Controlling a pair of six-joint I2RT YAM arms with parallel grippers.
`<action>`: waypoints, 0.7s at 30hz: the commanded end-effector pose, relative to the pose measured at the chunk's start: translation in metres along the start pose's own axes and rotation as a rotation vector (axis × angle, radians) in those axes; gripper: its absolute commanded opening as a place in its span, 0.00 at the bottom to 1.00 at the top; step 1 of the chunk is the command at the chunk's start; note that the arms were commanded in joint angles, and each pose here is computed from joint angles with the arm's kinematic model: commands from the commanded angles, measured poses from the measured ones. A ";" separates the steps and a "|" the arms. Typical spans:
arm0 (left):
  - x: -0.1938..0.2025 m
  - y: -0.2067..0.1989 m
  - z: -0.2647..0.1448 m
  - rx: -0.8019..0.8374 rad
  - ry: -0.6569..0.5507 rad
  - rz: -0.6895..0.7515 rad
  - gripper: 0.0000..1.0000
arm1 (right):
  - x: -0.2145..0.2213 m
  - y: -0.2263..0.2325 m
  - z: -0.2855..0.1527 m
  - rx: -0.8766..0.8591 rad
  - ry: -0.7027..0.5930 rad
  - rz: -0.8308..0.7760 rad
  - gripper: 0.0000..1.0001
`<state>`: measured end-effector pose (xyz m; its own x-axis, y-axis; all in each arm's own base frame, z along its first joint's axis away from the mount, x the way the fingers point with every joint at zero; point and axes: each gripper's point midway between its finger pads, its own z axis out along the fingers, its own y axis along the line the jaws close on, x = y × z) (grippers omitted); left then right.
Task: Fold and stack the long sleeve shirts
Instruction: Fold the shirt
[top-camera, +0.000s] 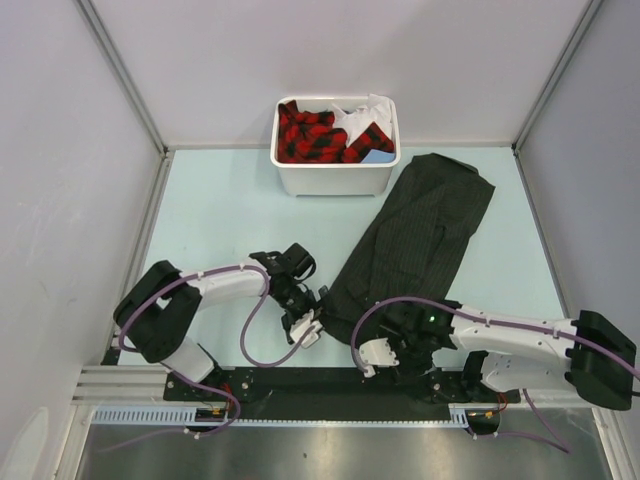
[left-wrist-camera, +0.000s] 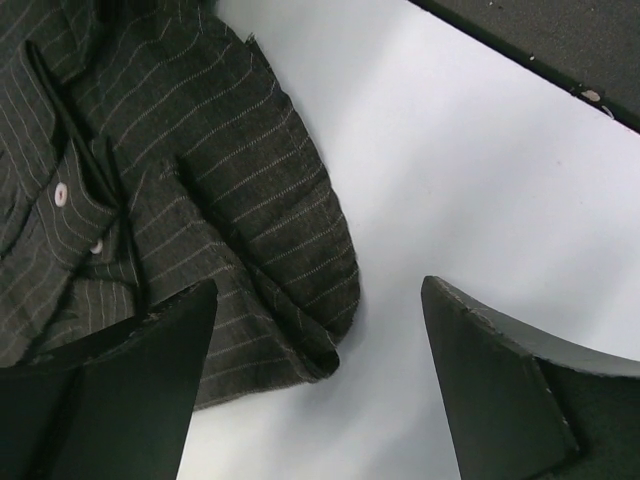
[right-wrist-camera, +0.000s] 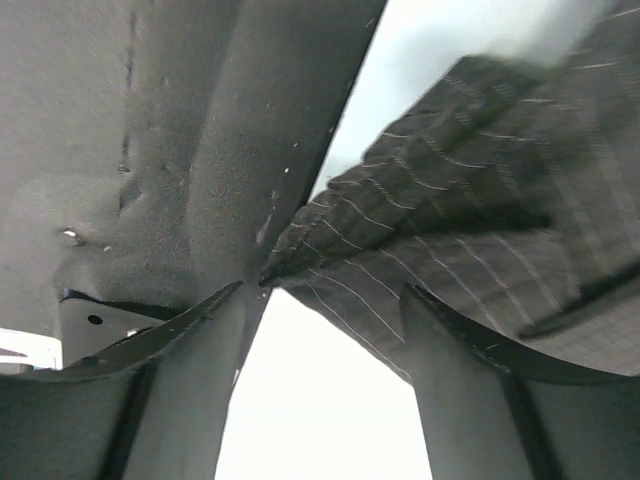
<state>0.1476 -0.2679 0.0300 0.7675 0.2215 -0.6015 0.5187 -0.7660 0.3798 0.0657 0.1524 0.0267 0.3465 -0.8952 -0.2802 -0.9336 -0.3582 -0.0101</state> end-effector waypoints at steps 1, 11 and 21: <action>-0.001 0.010 0.009 0.014 -0.004 0.093 0.87 | 0.006 -0.003 0.011 0.002 0.027 -0.022 0.65; 0.022 0.038 0.019 -0.049 0.065 0.057 0.47 | 0.012 -0.032 0.017 0.132 0.044 0.041 0.02; -0.006 0.042 0.006 -0.062 0.003 0.080 0.00 | -0.026 -0.032 -0.011 0.168 -0.112 0.005 0.00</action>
<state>0.1743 -0.3030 0.0187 0.8050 0.2302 -0.5467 0.5096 -0.7402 0.4386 0.0898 0.1596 0.0211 0.2912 -0.9102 -0.2946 -0.9565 -0.2719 -0.1056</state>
